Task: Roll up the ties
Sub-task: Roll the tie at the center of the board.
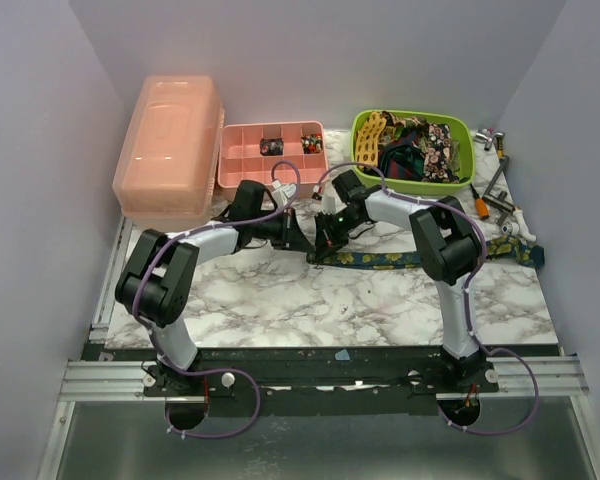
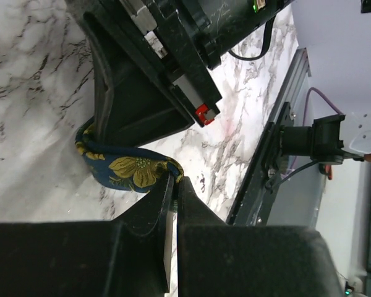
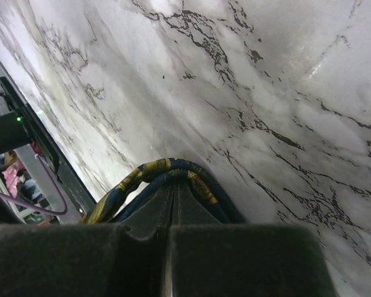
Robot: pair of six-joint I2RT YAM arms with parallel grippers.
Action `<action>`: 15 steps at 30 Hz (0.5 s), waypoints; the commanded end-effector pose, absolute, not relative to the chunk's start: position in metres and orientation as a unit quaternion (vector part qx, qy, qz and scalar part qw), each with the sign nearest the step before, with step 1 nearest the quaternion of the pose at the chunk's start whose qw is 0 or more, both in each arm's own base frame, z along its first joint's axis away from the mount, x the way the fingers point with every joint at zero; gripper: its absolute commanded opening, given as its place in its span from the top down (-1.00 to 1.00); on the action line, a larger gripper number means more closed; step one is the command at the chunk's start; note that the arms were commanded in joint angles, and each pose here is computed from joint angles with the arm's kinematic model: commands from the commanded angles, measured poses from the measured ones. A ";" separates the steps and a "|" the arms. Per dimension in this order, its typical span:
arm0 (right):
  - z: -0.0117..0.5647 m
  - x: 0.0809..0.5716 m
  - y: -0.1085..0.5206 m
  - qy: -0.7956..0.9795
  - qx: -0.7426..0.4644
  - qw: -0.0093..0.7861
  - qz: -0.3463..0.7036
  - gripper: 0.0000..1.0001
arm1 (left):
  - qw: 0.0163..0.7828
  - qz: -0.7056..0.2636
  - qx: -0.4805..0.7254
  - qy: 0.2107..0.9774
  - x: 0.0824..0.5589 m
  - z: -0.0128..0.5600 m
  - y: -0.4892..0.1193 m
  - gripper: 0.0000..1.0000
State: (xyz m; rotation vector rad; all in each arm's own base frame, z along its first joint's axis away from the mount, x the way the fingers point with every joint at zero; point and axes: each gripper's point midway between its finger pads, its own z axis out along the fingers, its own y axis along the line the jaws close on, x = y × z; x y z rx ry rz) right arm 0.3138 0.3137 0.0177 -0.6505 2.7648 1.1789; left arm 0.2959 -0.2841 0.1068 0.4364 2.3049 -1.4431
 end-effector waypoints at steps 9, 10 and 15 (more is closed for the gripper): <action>0.030 0.316 0.274 0.903 -0.276 0.059 0.325 0.58 | 0.177 -0.536 0.115 0.817 0.305 0.115 -0.277 1.00; 0.030 0.314 0.266 0.906 -0.273 0.054 0.318 0.53 | 0.176 -0.538 0.115 0.816 0.304 0.115 -0.278 1.00; 0.041 0.306 0.237 0.907 -0.261 0.028 0.329 0.24 | 0.171 -0.541 0.120 0.814 0.309 0.115 -0.285 1.00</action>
